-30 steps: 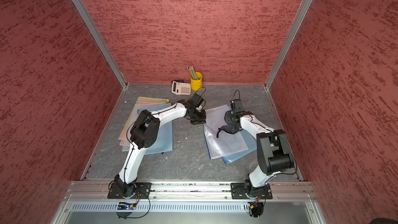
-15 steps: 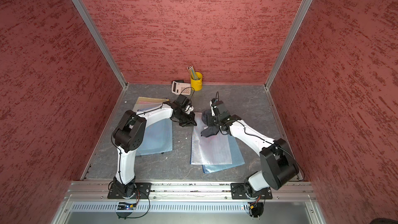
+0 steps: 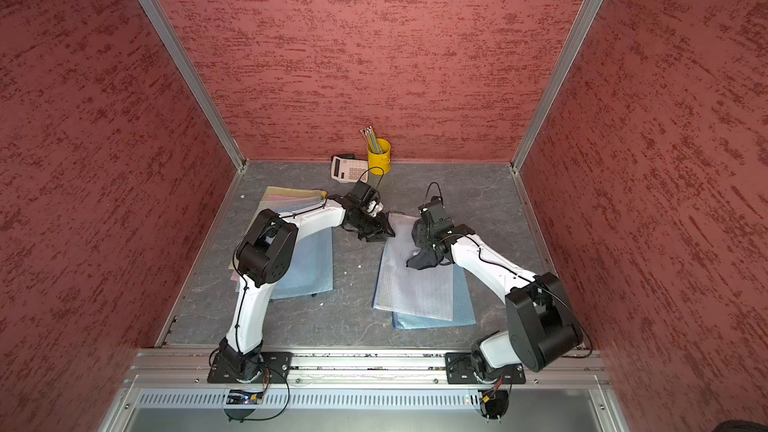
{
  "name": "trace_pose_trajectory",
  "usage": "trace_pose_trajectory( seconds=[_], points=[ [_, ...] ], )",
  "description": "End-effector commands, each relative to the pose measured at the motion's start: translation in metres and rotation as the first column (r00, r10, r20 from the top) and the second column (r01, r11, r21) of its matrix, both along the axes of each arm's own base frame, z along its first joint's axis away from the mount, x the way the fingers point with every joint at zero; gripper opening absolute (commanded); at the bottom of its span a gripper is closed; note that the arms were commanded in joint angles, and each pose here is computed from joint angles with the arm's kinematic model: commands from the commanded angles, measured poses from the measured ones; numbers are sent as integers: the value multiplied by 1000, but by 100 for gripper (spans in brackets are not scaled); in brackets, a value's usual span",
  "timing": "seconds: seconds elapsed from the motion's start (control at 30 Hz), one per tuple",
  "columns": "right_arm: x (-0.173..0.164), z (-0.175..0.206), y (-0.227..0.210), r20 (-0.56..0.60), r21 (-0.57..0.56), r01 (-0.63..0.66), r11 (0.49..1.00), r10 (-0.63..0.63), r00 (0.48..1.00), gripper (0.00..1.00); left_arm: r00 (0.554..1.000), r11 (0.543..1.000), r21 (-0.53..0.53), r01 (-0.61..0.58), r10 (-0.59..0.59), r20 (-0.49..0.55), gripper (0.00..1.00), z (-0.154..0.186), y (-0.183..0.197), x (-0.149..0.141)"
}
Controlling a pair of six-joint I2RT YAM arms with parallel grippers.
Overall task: Wipe the document bag
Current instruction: Adjust the document bag at the center of the board, then move the document bag.
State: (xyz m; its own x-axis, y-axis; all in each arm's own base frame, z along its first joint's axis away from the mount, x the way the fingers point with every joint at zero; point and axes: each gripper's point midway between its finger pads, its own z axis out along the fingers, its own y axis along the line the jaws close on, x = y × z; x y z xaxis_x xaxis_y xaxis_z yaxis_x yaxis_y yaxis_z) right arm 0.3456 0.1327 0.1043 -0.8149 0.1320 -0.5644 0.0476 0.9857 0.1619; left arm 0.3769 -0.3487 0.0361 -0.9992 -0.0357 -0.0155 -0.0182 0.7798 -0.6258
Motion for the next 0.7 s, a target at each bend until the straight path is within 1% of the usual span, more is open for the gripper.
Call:
trace_pose_trajectory(
  seconds=[0.0,0.17,0.2,0.33,0.37,0.5,0.53,0.67],
  points=[
    [0,-4,-14,3,-39,50,998,-50,999,0,1000,999,42,-1,0,10,50,-1,15,-6],
    [6,1,-15,17,-34,32,999,-32,999,0,999,996,83,36,-36,-3,54,-12,20,-19],
    [7,-10,-13,-10,-40,23,999,-24,1000,0,999,996,81,48,-48,2,54,-12,17,-20],
    [5,-29,-9,-45,-27,7,1000,-8,999,0,995,994,49,95,-95,9,54,-7,1,-25],
    [5,-34,-8,-53,-22,3,1000,-4,999,0,994,993,44,106,-107,17,53,-5,-3,-26],
    [2,-52,-6,-89,-26,-6,1000,4,996,0,989,989,41,145,-146,24,40,0,-8,-35],
    [2,-54,-6,-91,-23,-7,1000,5,996,0,989,988,45,147,-148,23,39,1,-7,-37],
    [3,-62,-4,-102,-10,-6,1000,5,995,0,987,987,48,155,-157,26,31,4,-1,-45]
  ],
)
